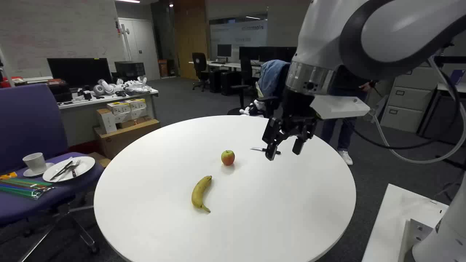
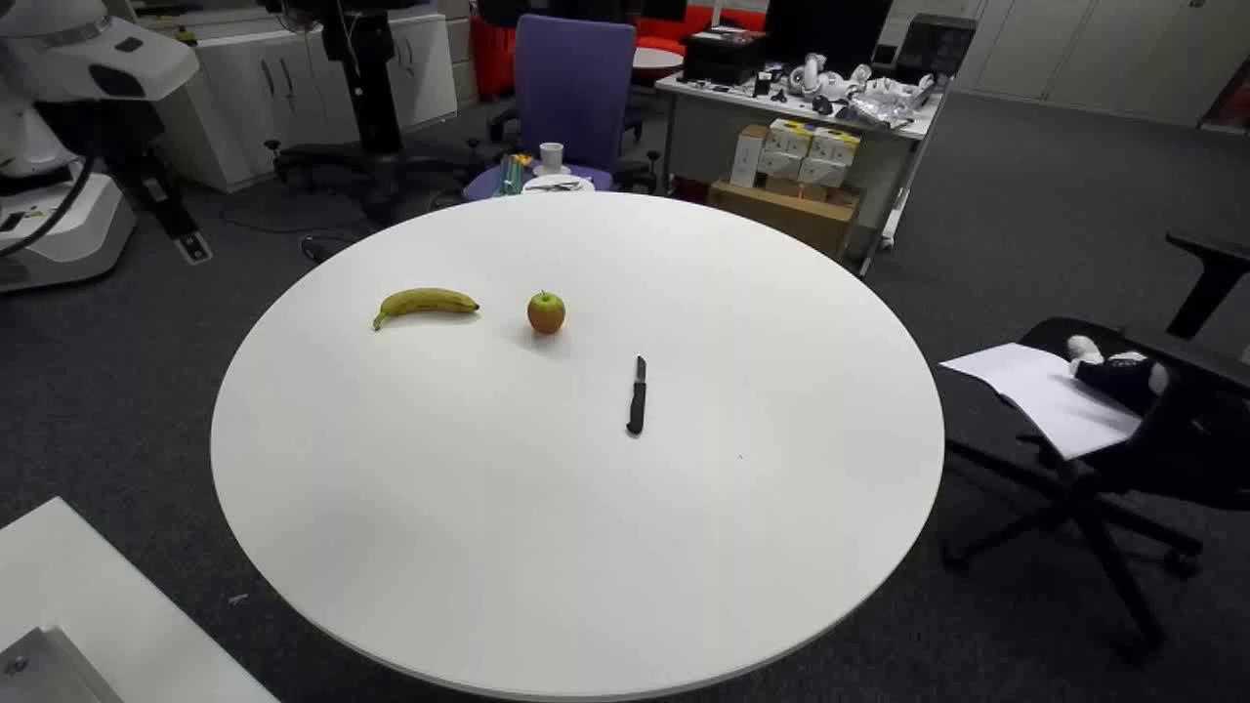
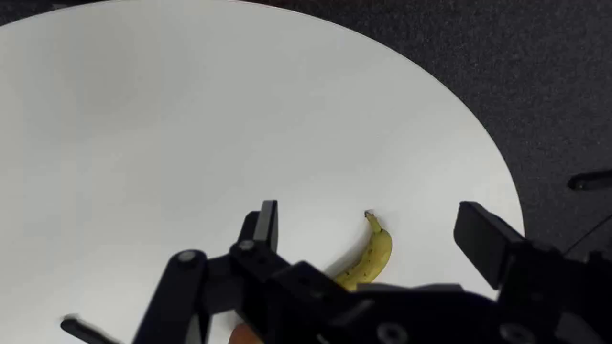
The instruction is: Put the knife next to the apple
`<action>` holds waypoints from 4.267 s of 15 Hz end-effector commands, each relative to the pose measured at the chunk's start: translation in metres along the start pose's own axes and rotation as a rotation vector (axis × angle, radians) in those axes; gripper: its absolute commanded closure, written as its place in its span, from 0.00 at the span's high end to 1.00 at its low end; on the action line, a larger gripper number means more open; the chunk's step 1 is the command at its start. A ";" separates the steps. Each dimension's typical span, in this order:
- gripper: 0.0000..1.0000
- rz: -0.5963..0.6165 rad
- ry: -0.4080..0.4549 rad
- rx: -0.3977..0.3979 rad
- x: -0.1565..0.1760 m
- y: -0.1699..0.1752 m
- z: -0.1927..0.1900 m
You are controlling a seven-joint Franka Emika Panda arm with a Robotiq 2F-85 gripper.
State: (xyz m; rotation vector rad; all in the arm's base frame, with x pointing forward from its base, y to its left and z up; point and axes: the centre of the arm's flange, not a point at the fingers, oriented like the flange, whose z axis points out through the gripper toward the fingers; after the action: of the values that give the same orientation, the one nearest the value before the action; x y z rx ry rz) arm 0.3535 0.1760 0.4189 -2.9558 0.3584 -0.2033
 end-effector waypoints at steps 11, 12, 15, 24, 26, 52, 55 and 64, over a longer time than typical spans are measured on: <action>1.00 0.000 -0.003 -0.001 0.000 0.000 0.001; 1.00 0.000 -0.003 -0.001 0.000 0.000 0.001; 1.00 0.000 -0.003 -0.001 0.000 0.000 0.001; 1.00 -0.005 -0.018 -0.020 -0.048 0.028 -0.002; 1.00 -0.011 -0.027 -0.034 -0.068 0.038 -0.003; 1.00 0.270 0.300 0.072 -0.106 0.152 -0.210; 1.00 0.293 0.271 0.066 -0.105 0.153 -0.211; 1.00 0.389 0.134 0.056 -0.105 0.163 -0.238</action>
State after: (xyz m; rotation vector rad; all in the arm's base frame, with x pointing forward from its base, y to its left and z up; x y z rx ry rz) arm 0.1825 0.0217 0.5821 -2.7740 0.8587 -0.4154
